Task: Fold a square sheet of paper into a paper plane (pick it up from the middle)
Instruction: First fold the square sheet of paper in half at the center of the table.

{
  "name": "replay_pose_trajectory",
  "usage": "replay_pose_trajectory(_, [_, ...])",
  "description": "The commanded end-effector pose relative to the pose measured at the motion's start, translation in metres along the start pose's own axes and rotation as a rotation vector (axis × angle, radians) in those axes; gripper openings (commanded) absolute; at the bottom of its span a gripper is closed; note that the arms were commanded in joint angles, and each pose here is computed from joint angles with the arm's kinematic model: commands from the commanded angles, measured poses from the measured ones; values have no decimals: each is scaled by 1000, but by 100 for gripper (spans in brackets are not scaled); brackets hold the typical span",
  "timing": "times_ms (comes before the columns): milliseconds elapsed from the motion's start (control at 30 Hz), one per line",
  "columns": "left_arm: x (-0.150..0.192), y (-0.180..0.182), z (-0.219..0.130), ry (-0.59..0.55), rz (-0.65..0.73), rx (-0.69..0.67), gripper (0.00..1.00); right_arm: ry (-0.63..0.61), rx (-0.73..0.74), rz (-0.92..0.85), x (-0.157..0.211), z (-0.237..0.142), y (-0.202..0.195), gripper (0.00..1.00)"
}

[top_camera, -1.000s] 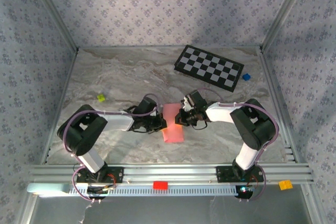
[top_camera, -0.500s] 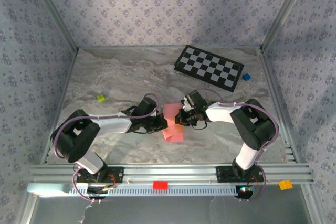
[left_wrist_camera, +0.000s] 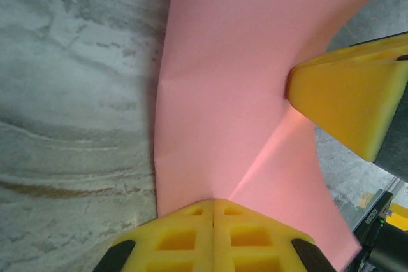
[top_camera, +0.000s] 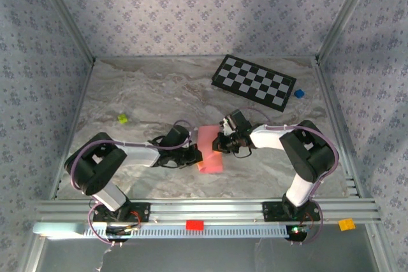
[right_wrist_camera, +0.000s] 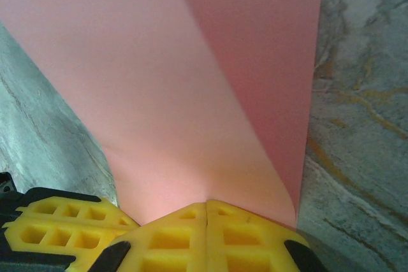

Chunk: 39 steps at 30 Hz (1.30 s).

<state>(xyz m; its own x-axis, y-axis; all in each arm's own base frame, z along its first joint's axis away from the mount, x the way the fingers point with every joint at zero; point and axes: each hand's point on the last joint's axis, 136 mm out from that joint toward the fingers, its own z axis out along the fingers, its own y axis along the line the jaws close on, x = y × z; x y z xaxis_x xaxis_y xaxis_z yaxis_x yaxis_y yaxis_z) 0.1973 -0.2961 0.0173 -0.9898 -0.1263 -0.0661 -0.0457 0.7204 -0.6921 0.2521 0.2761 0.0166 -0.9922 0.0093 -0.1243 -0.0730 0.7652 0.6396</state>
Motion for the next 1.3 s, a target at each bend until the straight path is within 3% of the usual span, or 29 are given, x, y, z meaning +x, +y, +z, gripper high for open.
replay_pose_trajectory(0, [14, 24, -3, 28, -22, -86, 0, 81, 217, 94, 36, 9, -61, 0])
replay_pose_trajectory(333, [2, -31, -17, -14, 31, 17, 0, 73, 213, 91, 32, 7, -59, 0])
replay_pose_trajectory(800, [34, 32, -5, 45, -26, -109, 0, 73, 220, 94, 34, 7, -62, 0])
replay_pose_trajectory(1267, [17, -33, -25, -27, 47, 62, 2, 75, 221, 92, 35, 7, -62, 0])
